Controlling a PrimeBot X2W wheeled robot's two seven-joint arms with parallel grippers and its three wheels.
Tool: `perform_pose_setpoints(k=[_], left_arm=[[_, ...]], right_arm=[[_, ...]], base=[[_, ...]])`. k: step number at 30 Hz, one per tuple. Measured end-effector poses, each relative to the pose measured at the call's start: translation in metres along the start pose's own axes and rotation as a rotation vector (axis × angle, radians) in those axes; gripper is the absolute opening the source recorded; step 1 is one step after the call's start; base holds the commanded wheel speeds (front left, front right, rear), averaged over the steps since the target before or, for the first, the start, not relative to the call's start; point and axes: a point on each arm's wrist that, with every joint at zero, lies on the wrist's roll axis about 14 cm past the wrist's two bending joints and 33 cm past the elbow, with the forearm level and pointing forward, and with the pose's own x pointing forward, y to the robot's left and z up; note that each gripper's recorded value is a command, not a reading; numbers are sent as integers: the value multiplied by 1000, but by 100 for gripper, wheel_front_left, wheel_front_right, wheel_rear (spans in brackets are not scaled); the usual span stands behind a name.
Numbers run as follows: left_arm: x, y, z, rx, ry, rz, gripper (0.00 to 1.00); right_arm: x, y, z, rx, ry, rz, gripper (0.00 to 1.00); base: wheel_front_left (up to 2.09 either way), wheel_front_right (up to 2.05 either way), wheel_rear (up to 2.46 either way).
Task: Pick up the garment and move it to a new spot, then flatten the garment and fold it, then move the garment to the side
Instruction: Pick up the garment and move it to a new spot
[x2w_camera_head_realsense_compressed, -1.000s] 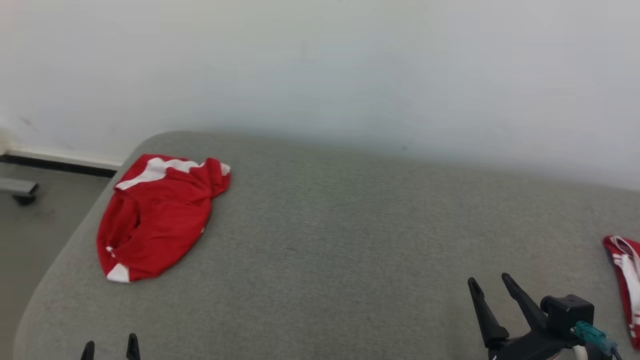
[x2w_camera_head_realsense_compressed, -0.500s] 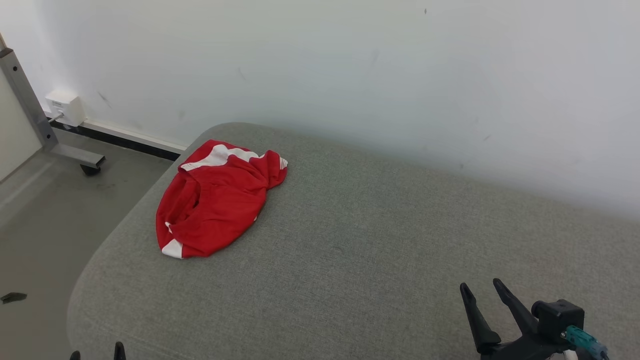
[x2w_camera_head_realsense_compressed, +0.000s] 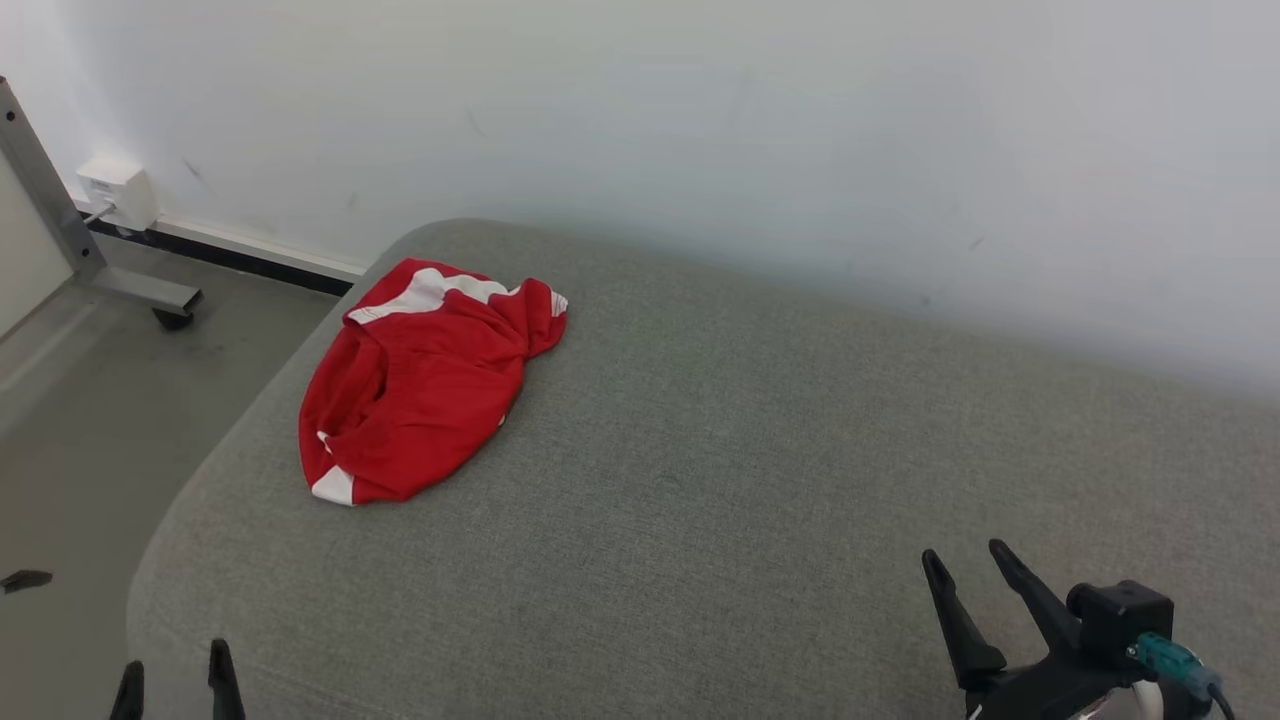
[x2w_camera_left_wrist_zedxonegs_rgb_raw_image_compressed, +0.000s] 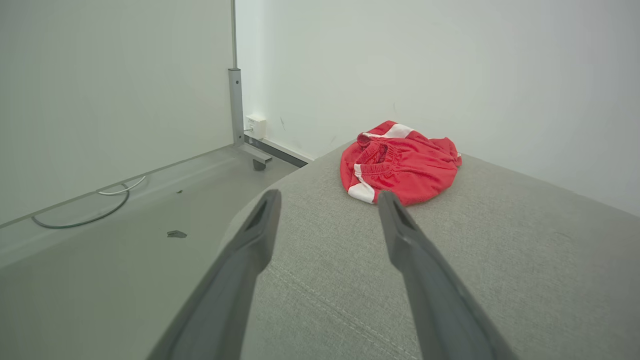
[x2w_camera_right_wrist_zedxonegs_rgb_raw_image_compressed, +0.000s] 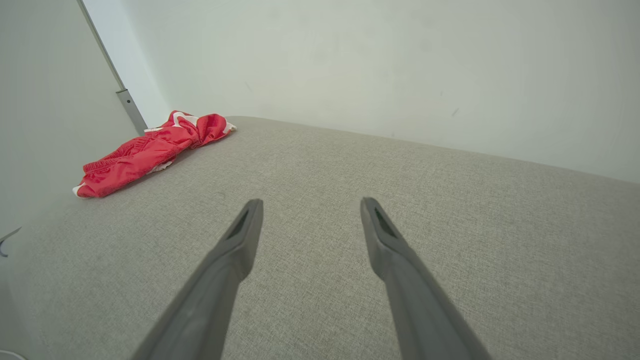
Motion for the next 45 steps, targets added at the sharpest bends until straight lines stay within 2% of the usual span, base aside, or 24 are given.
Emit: perform_pose_setpoints(k=[4,11,15,16,18,22,30,35,38,41,44,45], left_arm=[[25,-2,2,-26,18,5,100],[102,-22,14,-63,50,-3,100],[151,-42,14,-111,103,-7,100],[163,-46,12,-127,126,-4,100],[184,-56,5,-246,173,22,100],[217,-77,-26,-353,342,45,100],[251,-110,-85,-442,621,61,100],[266,-124,-110,-399,703,54,100],[259,-135,-143,-383,807,69,100],[257,-135,-162,-300,860,88,100],[254,-135,-174,-263,894,109,100],[253,-135,-177,-253,905,114,48]], right_arm=[[9,-4,6,-15,-3,11,100],[36,-20,23,-50,-35,36,100],[48,-32,19,-40,-34,37,100],[51,-34,16,-38,-29,39,100],[57,-40,11,-29,-28,39,100],[65,-54,-2,-10,-19,27,100],[62,-84,-44,29,43,-31,100],[51,-105,-58,32,71,-85,100],[41,-118,-69,38,94,-125,100],[32,-126,-76,44,110,-156,100],[22,-133,-81,43,130,-183,100],[20,-135,-82,42,132,-191,100]], base=[[0,0,0],[0,0,0],[0,0,0],[0,0,0],[0,0,0],[0,0,0],[0,0,0],[0,0,0],[0,0,0],[0,0,0],[0,0,0],[0,0,0]])
